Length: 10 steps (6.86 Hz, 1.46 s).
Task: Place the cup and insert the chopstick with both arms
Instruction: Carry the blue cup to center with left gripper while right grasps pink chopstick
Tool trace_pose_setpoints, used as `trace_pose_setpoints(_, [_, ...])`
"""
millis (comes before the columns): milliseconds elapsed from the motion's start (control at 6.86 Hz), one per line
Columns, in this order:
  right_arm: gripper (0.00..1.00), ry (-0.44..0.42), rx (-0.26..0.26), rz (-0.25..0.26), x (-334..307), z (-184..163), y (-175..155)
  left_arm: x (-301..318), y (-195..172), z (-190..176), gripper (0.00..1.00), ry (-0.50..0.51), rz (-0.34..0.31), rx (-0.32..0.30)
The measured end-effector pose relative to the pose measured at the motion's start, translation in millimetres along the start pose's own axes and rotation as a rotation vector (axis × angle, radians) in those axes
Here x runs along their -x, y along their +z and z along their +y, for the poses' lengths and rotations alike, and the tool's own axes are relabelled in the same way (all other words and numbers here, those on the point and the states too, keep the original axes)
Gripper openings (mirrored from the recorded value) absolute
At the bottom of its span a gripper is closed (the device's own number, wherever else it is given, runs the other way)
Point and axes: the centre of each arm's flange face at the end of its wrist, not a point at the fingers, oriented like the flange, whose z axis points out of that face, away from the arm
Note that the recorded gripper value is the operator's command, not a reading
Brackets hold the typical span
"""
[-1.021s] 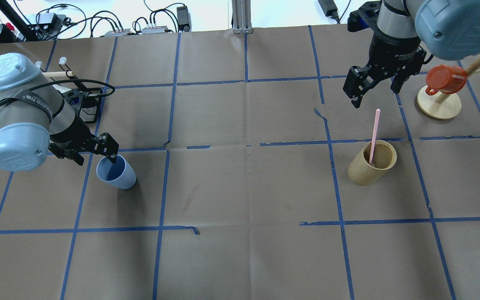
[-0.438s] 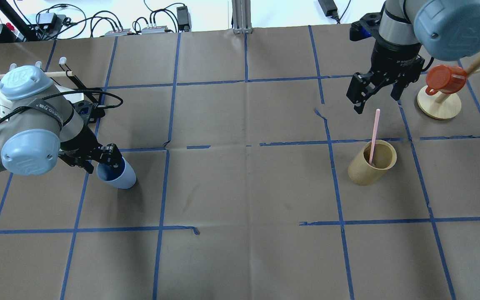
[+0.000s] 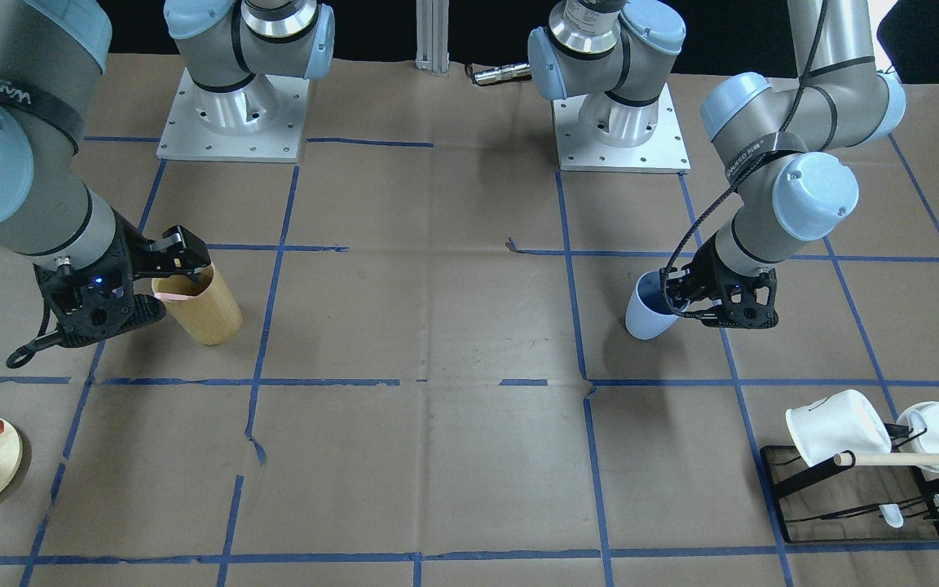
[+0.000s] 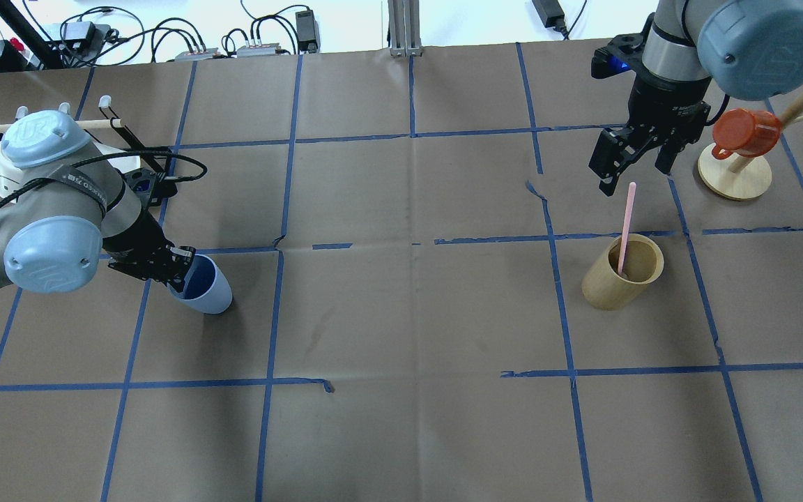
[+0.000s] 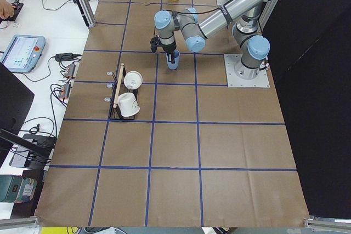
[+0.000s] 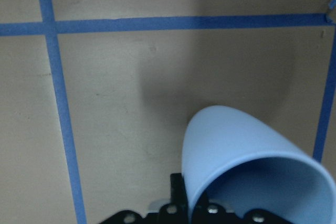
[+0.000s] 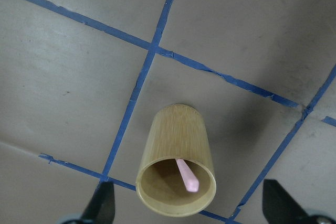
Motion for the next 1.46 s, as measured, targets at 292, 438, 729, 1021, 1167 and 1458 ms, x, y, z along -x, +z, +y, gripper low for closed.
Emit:
trace_pose_setpoints(292, [1.0, 0.046, 0.037, -0.012, -5.5, -9.3, 17.0, -14.3, -18.0, -10.8, 0.0, -0.017, -0.001, -0.034])
trace_pose_setpoints(438, [1.0, 0.082, 0.055, -0.017, -6.0, -10.1, 22.6, -46.5, -34.6, -21.4, 0.0, -0.037, -0.002, -0.052])
trace_pose_setpoints(729, [1.0, 0.116, 0.096, -0.03, -4.2, -7.2, 33.7, -148.6, -49.6, -37.2, 0.0, -0.082, -0.003, -0.087])
trace_pose_setpoints(1021, [0.93, 0.128, 0.109, -0.033, -3.7, -6.1, 37.4, -274.4, -39.2, -48.3, 0.0, -0.068, 0.019, -0.145])
trace_pose_setpoints(1167, [0.8, 0.128, 0.108, -0.033, -3.7, -6.3, 37.5, -313.9, -29.3, -51.3, 0.0, -0.03, 0.018, -0.152])
trace_pose_setpoints(1458, [0.48, 0.13, 0.098, -0.03, -4.3, -7.5, 37.0, -339.5, -19.8, -55.6, 0.03, 0.004, 0.006, -0.157])
